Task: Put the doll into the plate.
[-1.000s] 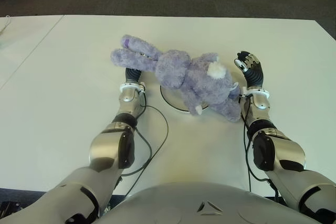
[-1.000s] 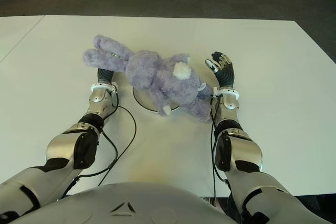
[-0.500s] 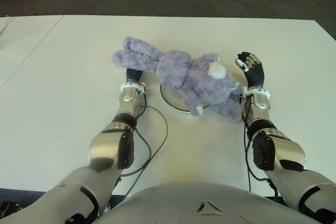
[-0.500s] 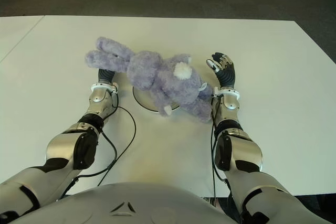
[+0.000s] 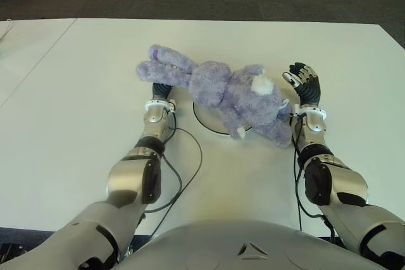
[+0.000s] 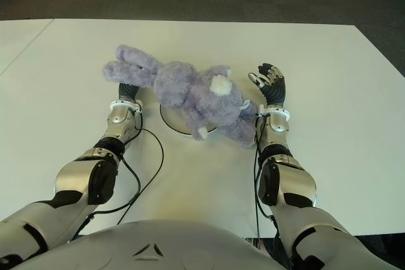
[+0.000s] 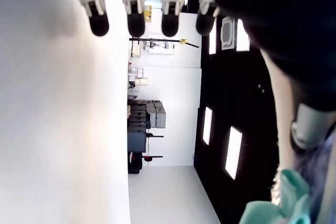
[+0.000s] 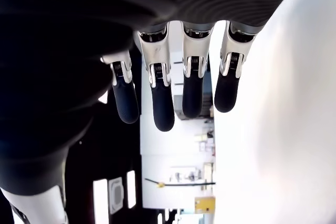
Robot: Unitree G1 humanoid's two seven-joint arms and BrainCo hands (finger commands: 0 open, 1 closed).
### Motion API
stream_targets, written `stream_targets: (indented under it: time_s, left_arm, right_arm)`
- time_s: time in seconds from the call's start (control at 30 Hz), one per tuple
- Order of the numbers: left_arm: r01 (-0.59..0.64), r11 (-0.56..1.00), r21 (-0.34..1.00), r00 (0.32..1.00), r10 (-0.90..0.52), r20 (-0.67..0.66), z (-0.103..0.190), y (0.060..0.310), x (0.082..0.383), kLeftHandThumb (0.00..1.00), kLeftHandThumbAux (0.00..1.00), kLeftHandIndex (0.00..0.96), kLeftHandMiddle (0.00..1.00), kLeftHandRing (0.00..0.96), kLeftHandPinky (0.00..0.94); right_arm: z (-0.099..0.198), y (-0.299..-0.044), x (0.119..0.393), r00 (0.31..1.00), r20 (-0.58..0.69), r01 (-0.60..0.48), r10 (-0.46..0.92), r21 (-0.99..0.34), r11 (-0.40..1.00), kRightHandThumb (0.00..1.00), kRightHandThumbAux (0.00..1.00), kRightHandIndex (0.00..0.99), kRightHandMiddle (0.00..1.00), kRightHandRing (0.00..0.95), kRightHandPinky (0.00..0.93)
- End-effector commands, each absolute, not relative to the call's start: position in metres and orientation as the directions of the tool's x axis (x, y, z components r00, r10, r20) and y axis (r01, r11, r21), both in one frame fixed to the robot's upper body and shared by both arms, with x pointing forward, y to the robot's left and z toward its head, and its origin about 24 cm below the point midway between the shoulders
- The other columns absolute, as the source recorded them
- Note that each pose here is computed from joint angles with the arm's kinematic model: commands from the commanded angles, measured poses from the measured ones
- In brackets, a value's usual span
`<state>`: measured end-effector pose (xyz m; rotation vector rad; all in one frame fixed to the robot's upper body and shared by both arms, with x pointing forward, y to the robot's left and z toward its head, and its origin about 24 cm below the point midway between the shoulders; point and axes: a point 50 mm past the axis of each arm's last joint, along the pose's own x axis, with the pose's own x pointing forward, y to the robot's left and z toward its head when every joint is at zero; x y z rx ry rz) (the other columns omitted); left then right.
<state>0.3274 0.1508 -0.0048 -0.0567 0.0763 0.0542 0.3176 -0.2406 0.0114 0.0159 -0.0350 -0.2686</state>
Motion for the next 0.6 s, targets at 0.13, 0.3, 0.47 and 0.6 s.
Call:
stream_targets:
  time_s: [0.13, 0.3, 0.47, 0.6]
  left_arm:
    - [-0.118, 0.993, -0.029, 0.852, 0.086, -0.516, -0.0977, 0.1567, 0.2442, 0.000, 0.540, 0.026, 0.062, 0.060, 0.064]
    - [-0.123, 0.992, -0.036, 0.848, 0.086, -0.522, -0.0979, 0.1574, 0.2446, 0.000, 0.538, 0.026, 0.057, 0.054, 0.058]
    - [-0.126, 0.991, -0.039, 0.848, 0.087, -0.523, -0.0979, 0.1576, 0.2446, 0.000, 0.540, 0.032, 0.057, 0.055, 0.067]
    - [-0.129, 0.991, -0.042, 0.850, 0.088, -0.519, -0.0974, 0.1574, 0.2450, 0.000, 0.546, 0.032, 0.057, 0.057, 0.067]
  right_arm:
    - [-0.0896, -0.2125, 0.2342, 0.868, -0.405, 0.346, -0.289, 0.073, 0.936, 0.036, 0.761, 0.249, 0.284, 0.275, 0.283]
    - [-0.0900, -0.2121, 0.2344, 0.866, -0.411, 0.341, -0.286, 0.065, 0.938, 0.037, 0.777, 0.253, 0.282, 0.268, 0.264]
    - [-0.0908, -0.2124, 0.2339, 0.862, -0.418, 0.339, -0.286, 0.056, 0.939, 0.046, 0.798, 0.255, 0.278, 0.263, 0.263]
    - [-0.0899, -0.2122, 0.2349, 0.864, -0.412, 0.334, -0.289, 0.042, 0.941, 0.042, 0.802, 0.255, 0.282, 0.270, 0.292]
